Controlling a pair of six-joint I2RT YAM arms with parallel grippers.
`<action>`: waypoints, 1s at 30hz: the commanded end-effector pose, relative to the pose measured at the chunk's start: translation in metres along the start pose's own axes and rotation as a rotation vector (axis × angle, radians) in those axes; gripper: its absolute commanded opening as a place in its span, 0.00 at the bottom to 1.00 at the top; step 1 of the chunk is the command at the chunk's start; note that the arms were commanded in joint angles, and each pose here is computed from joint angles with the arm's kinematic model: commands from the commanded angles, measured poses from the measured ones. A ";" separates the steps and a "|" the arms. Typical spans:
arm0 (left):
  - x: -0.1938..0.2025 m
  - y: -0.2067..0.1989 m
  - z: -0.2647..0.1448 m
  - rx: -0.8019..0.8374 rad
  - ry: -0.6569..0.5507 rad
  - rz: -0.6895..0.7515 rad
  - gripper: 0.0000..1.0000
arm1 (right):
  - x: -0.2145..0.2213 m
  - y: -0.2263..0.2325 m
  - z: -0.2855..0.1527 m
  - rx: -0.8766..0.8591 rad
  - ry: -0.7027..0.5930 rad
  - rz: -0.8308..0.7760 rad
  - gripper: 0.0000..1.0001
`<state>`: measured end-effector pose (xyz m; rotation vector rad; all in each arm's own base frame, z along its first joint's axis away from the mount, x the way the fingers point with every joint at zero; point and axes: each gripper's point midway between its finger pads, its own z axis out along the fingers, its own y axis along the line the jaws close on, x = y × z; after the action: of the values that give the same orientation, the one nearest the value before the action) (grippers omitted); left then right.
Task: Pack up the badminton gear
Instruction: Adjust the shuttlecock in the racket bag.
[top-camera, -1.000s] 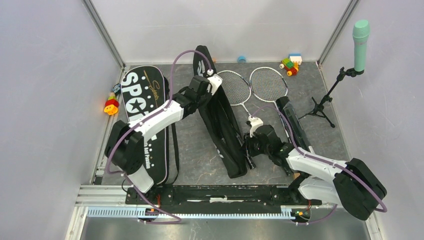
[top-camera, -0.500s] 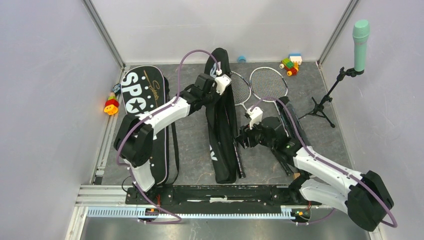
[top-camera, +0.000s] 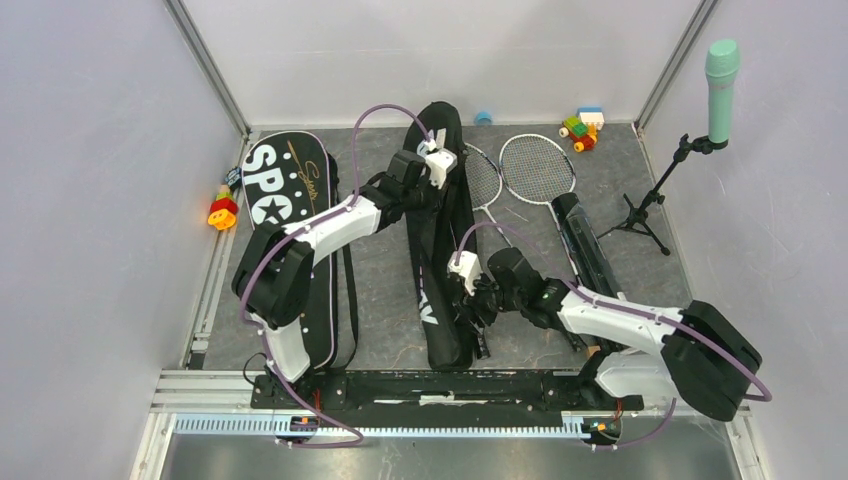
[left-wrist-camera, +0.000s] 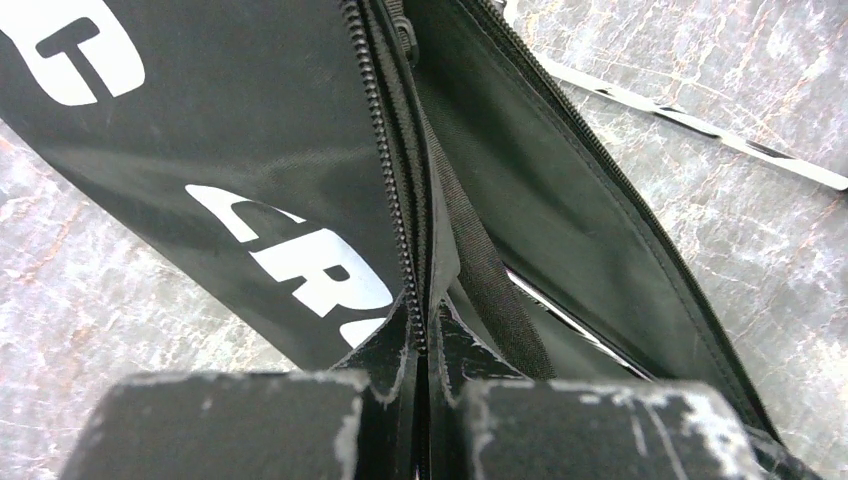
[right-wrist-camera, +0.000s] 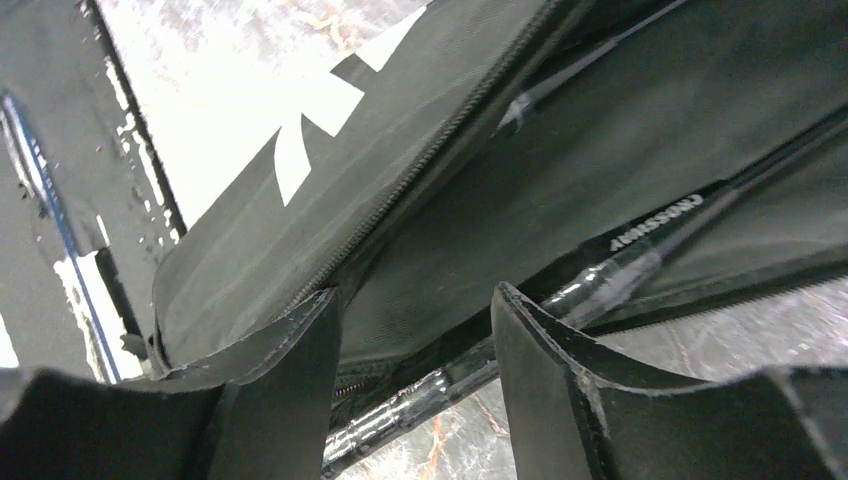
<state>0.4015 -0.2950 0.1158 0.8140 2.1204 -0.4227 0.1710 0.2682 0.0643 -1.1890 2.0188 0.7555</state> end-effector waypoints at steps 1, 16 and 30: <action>-0.011 -0.008 -0.003 0.074 -0.064 -0.130 0.02 | -0.019 0.027 0.007 -0.186 -0.049 -0.092 0.62; -0.020 -0.021 -0.018 0.191 -0.259 -0.558 0.02 | 0.016 0.072 0.005 -0.442 -0.062 -0.008 0.69; -0.035 -0.030 -0.056 0.308 -0.380 -0.695 0.02 | 0.059 0.076 0.012 -0.388 0.052 -0.049 0.69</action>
<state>0.3711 -0.2911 0.1122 0.1100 2.1245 -1.0077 0.0854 0.2887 0.0409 -1.4819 1.8305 1.2046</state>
